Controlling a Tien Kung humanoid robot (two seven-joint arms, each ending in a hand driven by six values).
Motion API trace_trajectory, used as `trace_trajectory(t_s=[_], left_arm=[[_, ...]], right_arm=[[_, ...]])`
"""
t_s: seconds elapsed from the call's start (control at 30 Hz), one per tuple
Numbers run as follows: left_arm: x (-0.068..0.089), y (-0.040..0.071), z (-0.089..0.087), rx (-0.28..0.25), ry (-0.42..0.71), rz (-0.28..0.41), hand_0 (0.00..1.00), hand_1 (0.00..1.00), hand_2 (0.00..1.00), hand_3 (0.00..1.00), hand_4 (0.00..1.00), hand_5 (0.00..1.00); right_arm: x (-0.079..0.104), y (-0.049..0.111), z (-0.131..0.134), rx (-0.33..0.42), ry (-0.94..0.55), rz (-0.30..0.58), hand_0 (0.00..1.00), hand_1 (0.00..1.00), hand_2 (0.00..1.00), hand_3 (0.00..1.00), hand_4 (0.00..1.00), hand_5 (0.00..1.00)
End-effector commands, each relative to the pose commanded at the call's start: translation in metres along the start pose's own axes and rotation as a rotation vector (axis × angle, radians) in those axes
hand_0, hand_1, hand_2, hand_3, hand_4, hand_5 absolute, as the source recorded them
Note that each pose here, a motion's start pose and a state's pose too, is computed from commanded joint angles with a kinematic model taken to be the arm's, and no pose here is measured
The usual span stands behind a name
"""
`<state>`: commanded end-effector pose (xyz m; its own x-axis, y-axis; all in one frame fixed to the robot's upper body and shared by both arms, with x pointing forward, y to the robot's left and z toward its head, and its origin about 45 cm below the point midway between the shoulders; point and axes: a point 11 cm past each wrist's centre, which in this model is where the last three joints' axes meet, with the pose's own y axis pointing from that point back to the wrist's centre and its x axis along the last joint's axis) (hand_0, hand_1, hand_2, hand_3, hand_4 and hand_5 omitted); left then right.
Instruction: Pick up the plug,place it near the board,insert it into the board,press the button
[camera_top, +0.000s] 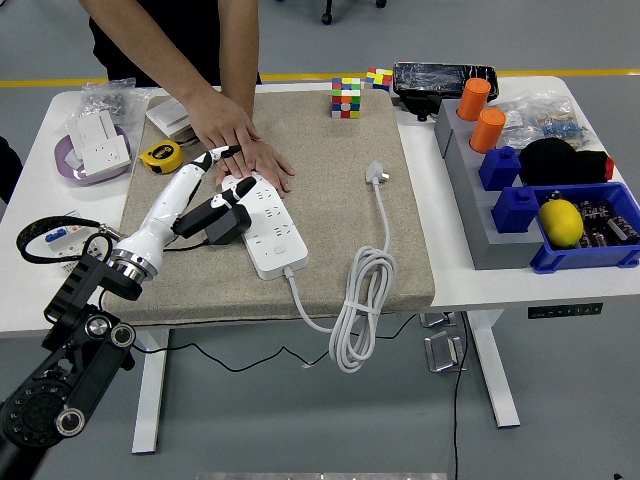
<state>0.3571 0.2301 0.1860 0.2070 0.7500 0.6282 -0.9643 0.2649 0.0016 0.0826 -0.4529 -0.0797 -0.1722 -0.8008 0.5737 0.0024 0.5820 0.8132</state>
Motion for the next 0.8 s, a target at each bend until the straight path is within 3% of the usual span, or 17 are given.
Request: trace_trajectory(t_s=[0.3, 0.53, 0.8], left_arm=[[-0.013, 0.017, -0.019, 0.061, -0.055, 0.024, 0.921, 0.937, 0.888, 0.861, 0.998, 0.998], [-0.019, 0.023, -0.03, 0.086, -0.055, 0.007, 0.918, 0.932, 0.882, 0.861, 0.998, 0.998], [-0.025, 0.028, -0.037, 0.065, -0.051, 0.018, 0.896, 0.903, 0.839, 0.834, 0.998, 0.998]], right_arm=[[0.0, 0.0, 0.0, -0.002, -0.005, -0.006, 0.774, 0.728, 0.725, 0.759, 0.998, 0.979], [0.005, -0.003, 0.006, -0.003, -0.017, 0.013, 0.775, 0.729, 0.724, 0.758, 0.998, 0.977], [0.017, -0.004, 0.0, 0.121, -0.08, 0.075, 0.809, 0.769, 0.75, 0.771, 0.998, 0.998]])
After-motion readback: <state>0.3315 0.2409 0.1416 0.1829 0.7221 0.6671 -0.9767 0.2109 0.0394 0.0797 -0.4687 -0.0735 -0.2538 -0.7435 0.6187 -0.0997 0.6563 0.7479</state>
